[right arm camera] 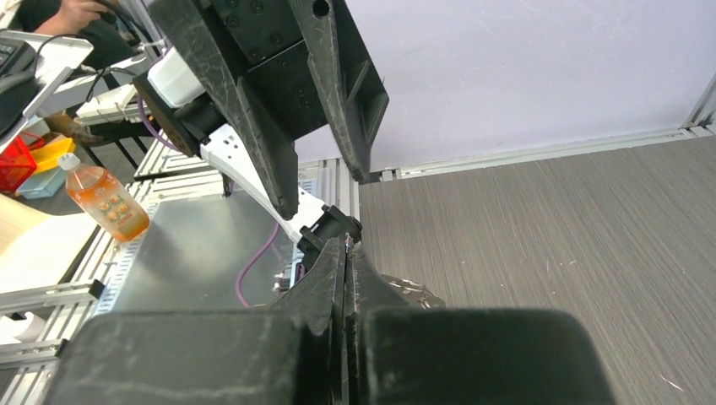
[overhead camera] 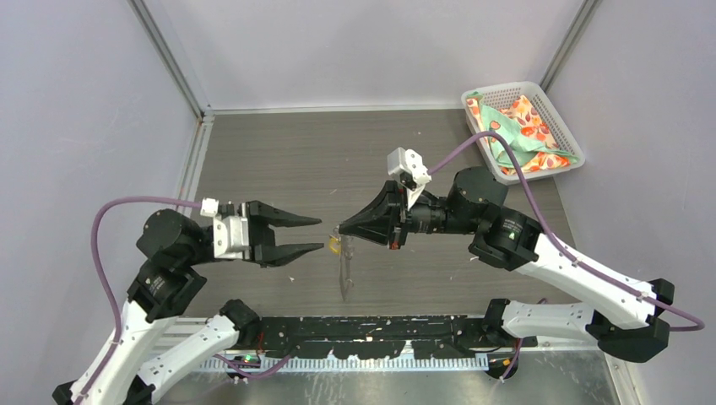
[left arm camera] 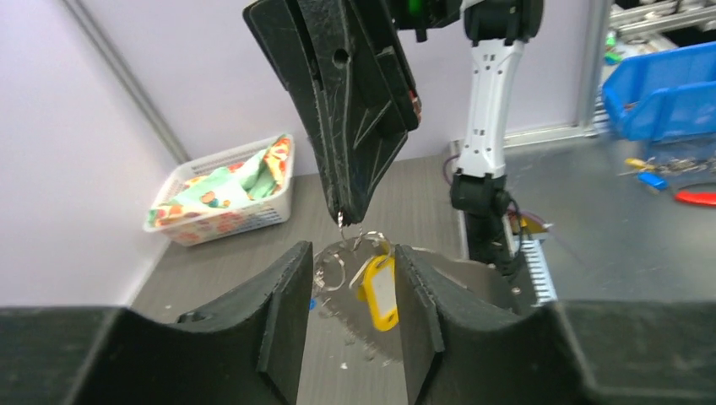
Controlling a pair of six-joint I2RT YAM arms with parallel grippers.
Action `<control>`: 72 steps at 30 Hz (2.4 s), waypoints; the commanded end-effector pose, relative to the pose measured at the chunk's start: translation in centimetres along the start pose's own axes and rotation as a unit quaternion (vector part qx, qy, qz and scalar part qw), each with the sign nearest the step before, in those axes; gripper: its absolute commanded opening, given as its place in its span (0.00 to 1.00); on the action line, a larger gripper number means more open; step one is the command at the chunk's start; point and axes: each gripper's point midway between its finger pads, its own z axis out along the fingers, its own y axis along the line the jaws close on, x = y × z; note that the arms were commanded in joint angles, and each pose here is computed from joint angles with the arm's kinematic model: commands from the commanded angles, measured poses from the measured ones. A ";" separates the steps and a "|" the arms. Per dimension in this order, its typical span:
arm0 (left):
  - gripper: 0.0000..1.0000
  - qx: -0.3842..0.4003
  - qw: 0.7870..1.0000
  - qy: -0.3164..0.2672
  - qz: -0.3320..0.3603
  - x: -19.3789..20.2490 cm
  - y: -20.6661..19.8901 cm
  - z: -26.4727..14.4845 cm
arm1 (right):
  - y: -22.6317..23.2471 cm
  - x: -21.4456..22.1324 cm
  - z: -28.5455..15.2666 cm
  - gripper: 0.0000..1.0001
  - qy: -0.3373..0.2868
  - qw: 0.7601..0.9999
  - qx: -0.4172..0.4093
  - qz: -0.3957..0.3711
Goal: Put the keys on the keyring
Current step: Adjust the key on the keyring.
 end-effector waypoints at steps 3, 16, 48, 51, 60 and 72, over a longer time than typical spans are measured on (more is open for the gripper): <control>0.32 0.042 0.994 0.020 -0.102 0.4 -1.2 0.9 | 1.2 -2.4 0.1 0.01 -0.027 0.998 -0.032 -0.037; 0.09 0.052 0.987 0.026 -0.147 0.4 -1.0 1.7 | 1.6 -2.1 0.2 0.01 -0.014 0.998 -0.049 -0.045; 0.00 0.108 0.976 0.111 -0.152 3.2 -1.3 2.3 | 0.0 2.6 -1.4 0.25 0.279 0.959 -0.037 -0.034; 0.00 0.112 0.976 0.108 -0.151 3.0 -1.5 2.2 | -0.1 2.9 -1.3 0.17 0.284 0.957 -0.040 -0.033; 0.00 0.111 0.978 0.100 -0.147 2.7 -1.4 2.3 | -0.7 3.2 -0.6 0.23 0.285 0.958 -0.029 -0.025; 0.00 0.109 0.980 0.088 -0.140 2.7 -1.2 2.6 | -1.3 3.2 0.6 0.08 0.273 0.962 -0.021 -0.018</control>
